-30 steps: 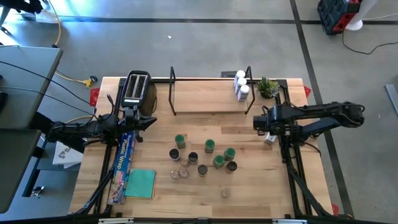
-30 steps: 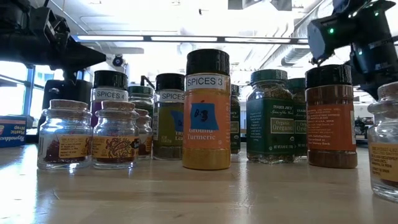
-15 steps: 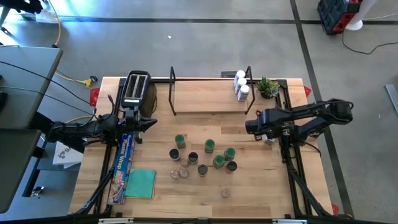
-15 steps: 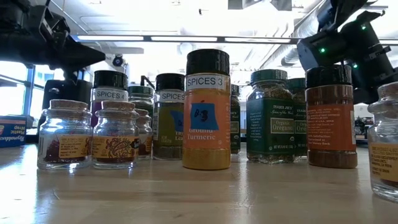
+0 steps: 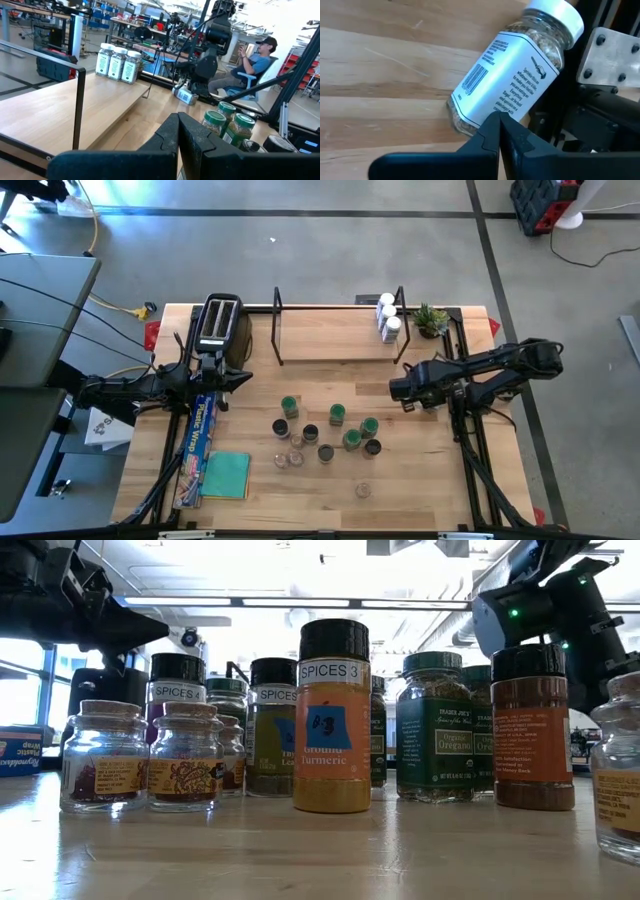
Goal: Shelf spices
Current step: Put the white seasoning bottle on the shelf and align it with the other white seasoning bottles
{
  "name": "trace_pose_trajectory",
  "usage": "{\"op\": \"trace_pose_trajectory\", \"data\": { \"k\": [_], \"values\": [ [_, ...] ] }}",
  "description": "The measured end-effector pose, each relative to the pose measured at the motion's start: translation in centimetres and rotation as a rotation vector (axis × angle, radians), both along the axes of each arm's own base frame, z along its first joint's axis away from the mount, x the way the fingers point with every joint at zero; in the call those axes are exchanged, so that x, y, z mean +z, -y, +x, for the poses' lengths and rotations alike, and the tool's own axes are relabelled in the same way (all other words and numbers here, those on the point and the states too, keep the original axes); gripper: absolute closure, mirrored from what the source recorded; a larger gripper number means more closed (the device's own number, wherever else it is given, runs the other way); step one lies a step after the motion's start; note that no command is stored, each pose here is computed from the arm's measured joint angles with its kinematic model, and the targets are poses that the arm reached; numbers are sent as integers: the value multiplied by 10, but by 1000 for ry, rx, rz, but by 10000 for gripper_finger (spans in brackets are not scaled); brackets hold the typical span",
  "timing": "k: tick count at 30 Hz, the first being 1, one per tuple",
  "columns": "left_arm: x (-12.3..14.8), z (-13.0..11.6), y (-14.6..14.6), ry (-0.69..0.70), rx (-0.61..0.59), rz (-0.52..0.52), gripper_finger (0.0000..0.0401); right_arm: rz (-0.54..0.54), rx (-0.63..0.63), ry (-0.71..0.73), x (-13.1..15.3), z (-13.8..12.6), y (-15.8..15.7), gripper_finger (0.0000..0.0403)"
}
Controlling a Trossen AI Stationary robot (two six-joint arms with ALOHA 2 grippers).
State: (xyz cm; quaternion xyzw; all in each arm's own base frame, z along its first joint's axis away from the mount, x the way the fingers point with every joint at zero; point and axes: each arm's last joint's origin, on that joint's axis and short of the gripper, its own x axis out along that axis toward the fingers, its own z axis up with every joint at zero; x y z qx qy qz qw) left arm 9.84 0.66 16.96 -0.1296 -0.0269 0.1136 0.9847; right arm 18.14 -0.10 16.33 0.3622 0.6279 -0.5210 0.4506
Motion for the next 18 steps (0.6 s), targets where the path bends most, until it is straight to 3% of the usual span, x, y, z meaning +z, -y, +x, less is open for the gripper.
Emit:
{"op": "trace_pose_trajectory", "data": {
  "k": [3, 6, 11, 14, 18],
  "values": [
    [0, 0, 0, -1, -4, 0, 401, 9, 10, 39, 4, 10, 0, 403],
    [0, 0, 0, 0, -6, 0, 401, 14, 38, 186, 18, 31, 0, 403],
    [0, 0, 0, 0, -7, 0, 401, -27, 182, 317, 65, 54, 4, 403],
    [0, 0, 0, 0, -7, 0, 401, -26, 335, 330, 90, 59, 12, 403],
    [0, 0, 0, 0, -13, 0, 401, 61, 640, 385, 101, 65, 18, 385]
  ]
}}
